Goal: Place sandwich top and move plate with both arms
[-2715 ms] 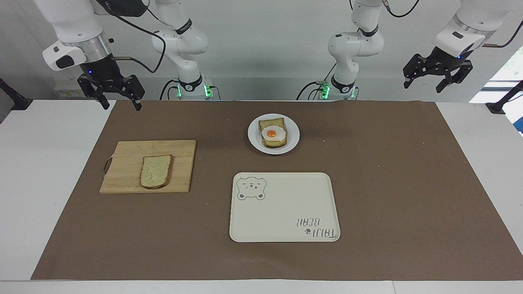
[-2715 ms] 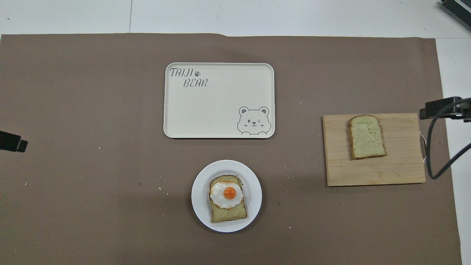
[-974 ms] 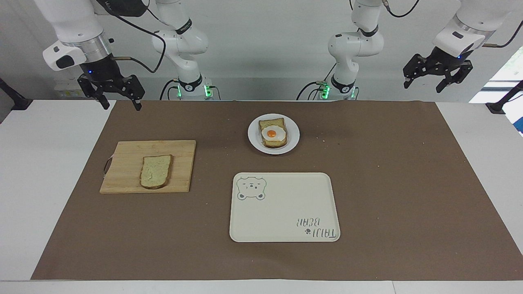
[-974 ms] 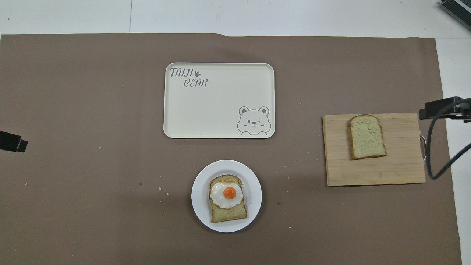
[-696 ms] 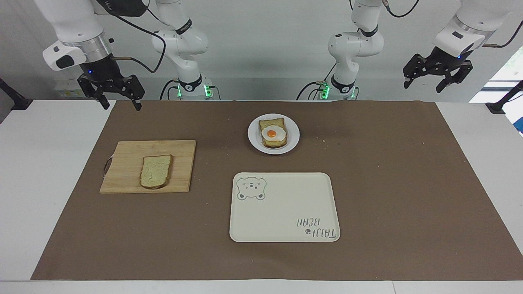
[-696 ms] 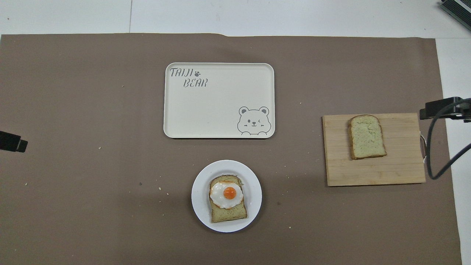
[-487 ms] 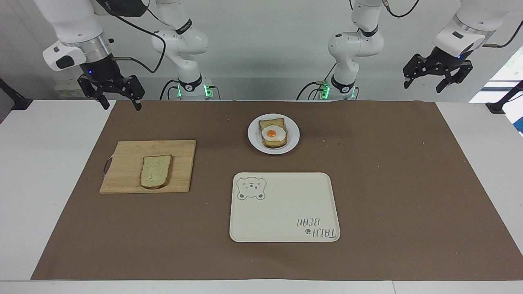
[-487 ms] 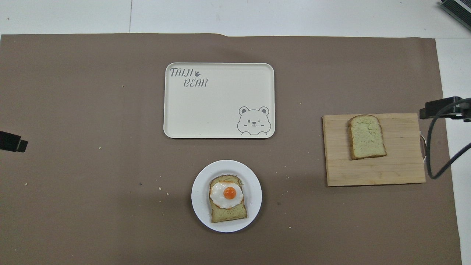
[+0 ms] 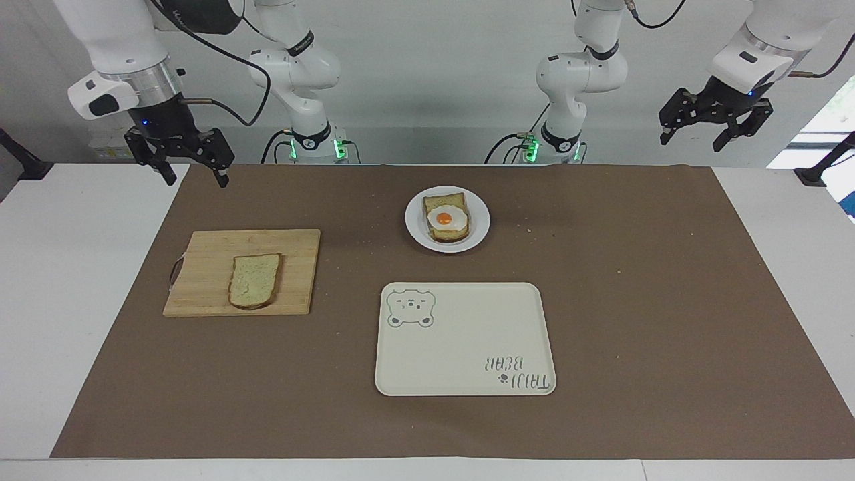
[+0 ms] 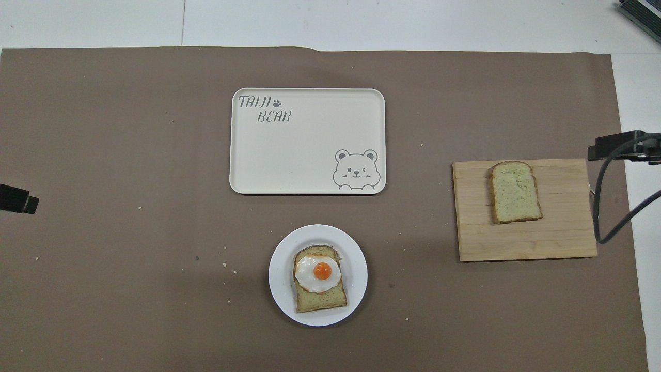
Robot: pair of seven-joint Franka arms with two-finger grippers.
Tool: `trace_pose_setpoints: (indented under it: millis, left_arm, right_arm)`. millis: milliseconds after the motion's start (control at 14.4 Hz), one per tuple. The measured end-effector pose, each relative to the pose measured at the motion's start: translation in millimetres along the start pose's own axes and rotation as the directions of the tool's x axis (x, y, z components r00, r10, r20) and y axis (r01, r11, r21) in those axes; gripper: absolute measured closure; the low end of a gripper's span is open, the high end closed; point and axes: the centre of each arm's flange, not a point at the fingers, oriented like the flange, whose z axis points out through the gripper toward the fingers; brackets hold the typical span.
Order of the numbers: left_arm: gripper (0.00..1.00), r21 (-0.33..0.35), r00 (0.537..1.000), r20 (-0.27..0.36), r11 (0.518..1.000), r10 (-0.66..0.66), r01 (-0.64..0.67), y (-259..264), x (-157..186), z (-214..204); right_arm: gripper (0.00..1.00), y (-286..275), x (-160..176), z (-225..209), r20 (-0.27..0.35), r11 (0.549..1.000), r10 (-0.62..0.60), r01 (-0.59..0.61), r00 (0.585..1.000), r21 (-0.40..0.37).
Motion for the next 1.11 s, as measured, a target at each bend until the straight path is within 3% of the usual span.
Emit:
trace_pose_setpoints:
  millis: [557, 1114]
  left_arm:
    - [0.0, 0.0, 1.0, 0.0, 1.0, 0.0, 0.0, 0.0, 0.0, 0.0]
    - [0.0, 0.0, 1.0, 0.0, 1.0, 0.0, 0.0, 0.0, -0.1, -0.1]
  right_arm:
    - [0.0, 12.0, -2.7, 19.7, 0.036, 1.0, 0.018, -0.018, 0.999, -0.003]
    - [0.0, 28.7, -2.9, 43.2, 0.004, 0.996, -0.086, 0.086, 0.996, -0.005]
